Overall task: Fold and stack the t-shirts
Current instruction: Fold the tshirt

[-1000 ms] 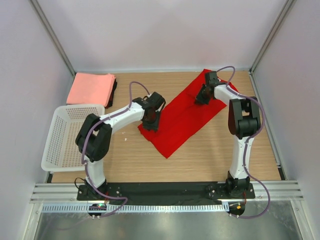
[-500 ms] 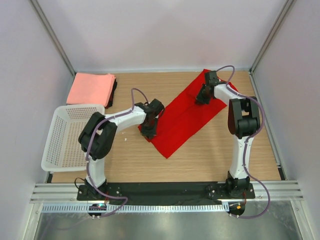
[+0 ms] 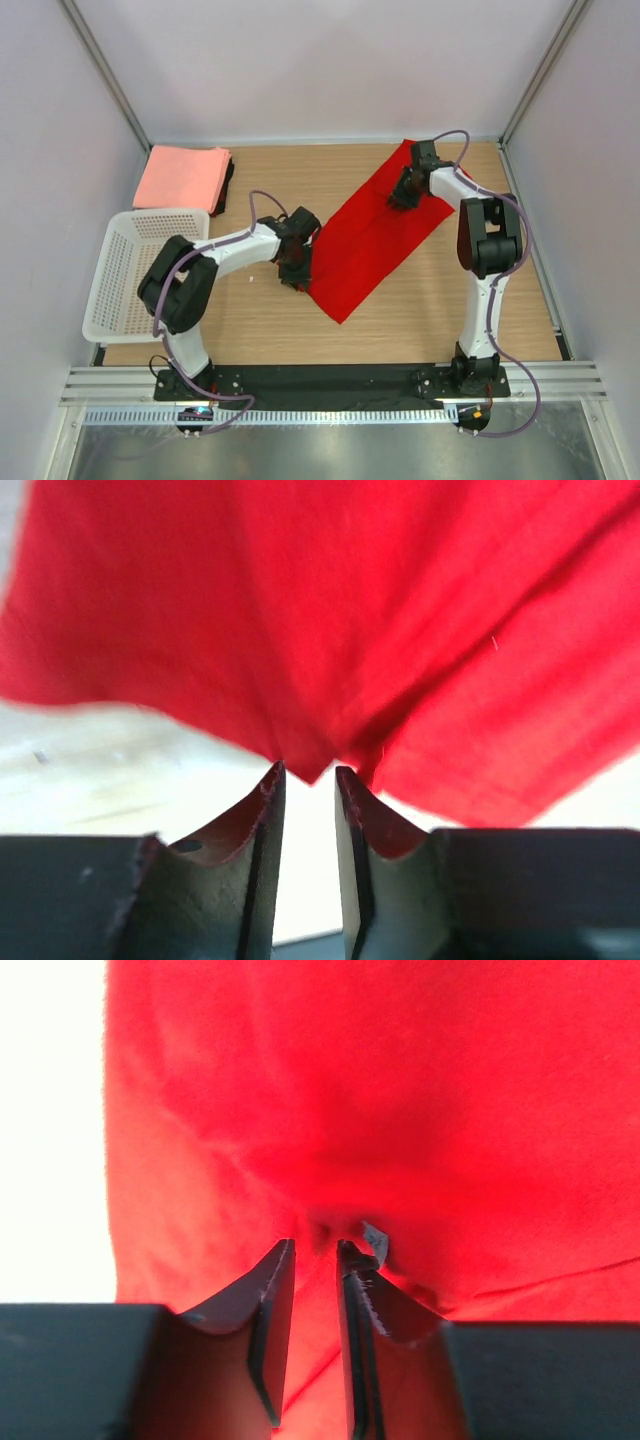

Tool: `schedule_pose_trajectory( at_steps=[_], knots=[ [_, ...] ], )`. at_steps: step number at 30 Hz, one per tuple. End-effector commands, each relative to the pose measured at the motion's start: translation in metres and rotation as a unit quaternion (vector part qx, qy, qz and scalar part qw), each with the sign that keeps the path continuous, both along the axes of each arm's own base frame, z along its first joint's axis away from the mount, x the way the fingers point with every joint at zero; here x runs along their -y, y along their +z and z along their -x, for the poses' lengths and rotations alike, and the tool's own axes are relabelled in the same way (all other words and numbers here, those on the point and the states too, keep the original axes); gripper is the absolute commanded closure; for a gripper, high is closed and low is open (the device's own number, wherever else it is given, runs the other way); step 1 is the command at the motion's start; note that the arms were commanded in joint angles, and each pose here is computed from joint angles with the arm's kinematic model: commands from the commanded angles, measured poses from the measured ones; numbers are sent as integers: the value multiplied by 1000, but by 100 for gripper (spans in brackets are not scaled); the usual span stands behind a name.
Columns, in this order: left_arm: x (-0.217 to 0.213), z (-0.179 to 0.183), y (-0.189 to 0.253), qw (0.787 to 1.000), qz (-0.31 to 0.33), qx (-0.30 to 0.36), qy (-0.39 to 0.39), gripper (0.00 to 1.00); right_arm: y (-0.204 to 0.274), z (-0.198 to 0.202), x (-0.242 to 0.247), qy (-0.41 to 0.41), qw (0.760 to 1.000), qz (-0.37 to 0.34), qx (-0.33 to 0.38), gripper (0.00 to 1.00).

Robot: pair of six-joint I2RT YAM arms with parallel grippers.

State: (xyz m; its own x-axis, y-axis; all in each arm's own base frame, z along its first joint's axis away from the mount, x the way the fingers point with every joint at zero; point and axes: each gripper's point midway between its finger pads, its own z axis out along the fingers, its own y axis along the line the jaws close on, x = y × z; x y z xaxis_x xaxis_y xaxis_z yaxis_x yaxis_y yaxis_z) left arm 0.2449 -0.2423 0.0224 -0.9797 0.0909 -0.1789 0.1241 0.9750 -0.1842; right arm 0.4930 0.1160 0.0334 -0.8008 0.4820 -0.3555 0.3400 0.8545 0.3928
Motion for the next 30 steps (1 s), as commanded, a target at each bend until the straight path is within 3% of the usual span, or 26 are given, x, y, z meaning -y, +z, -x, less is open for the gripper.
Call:
schedule_pose_trajectory(
  at_steps=[1,7,13,21,24,27,30],
  knots=[
    [13,3,40,998,52,17,1,68,79,-8,-10,28,996,-32,80,68],
    [-18,-33,66,998,22,52,15,64,114,13,-22,60,991,-68,103,61],
    [-63,-55,37,998,-26,24,47,63,125,28,-13,61,991,-57,106,52],
    [-66,-58,14,998,-31,4,50,60,126,43,-12,68,991,-57,102,48],
    [-66,-56,8,998,-35,-3,52,68,125,50,-11,71,991,-56,100,48],
    [-66,-47,4,997,-30,-17,64,93,120,58,-6,70,992,-45,92,48],
    [-59,-35,6,997,2,-24,75,100,118,66,6,58,994,-34,85,48]
  ],
)
